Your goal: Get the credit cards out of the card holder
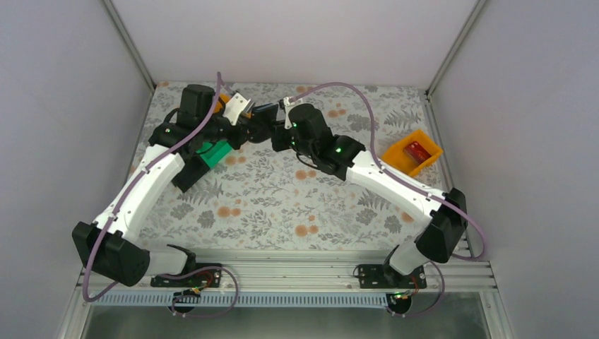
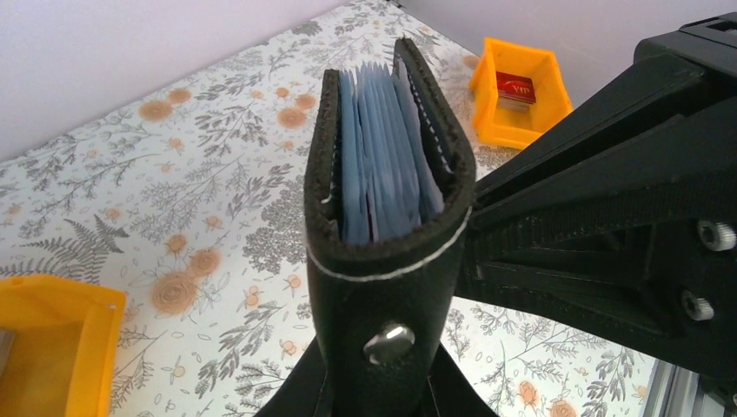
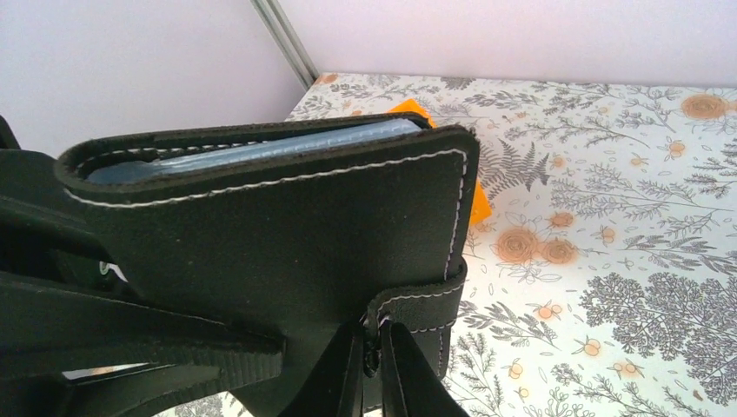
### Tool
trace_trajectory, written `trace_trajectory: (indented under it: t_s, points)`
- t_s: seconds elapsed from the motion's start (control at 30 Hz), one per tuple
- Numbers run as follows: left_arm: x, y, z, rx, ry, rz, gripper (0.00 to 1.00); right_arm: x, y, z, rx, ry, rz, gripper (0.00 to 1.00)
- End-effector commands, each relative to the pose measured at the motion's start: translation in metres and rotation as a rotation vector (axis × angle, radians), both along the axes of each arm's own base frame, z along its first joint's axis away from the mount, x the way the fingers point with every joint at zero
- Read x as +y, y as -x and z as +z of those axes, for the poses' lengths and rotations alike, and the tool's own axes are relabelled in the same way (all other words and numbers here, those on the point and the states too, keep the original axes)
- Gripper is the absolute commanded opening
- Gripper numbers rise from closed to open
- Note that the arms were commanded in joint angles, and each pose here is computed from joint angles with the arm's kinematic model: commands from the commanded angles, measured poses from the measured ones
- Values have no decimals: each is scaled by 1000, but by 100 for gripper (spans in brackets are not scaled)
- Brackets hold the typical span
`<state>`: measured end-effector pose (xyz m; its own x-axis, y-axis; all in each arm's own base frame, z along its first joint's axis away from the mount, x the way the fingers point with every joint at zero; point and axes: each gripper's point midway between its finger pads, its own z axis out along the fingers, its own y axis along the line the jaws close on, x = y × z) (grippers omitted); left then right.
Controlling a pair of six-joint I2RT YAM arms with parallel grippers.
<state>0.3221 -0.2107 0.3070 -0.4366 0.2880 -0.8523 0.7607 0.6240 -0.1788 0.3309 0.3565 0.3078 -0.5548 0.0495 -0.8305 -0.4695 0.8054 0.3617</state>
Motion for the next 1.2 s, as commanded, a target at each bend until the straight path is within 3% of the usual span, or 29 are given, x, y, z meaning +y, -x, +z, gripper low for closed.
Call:
trace_trajectory:
  t_s: [0.0, 0.2, 0.4, 0.47, 0.5, 0.6, 0.7, 0.77, 0.93, 1.17]
  points:
    - [-12, 22, 17, -18, 50, -101, 2, -67, -31, -30, 8, 130, -263, 4]
    - [-9, 21, 17, -30, 37, -91, 2, -140, -38, -54, 71, 141, -367, 4]
    - [-9, 22, 17, -30, 35, -99, 2, -176, -34, -53, 67, 143, -376, 4]
    - [-10, 22, 16, -29, 36, -102, 2, -166, -30, -48, 40, 140, -290, 5]
    - [-10, 23, 17, -31, 38, -108, 2, -160, -27, -42, 19, 137, -243, 9]
    - [-10, 23, 17, -35, 34, -113, 2, -138, -12, -18, -61, 93, -71, 27]
    - [-7, 20, 14, -51, 6, -100, 2, -100, 22, 17, -170, -48, 223, 52]
    - [-15, 32, 16, -46, 29, -184, 2, -81, 43, 39, -215, -131, 388, 60]
    - [-31, 103, 48, -76, 178, -553, 2, -77, 50, 53, -268, -144, 499, 55]
    - [-31, 134, 57, -96, 243, -707, 2, -72, 83, 61, -302, -163, 686, 56]
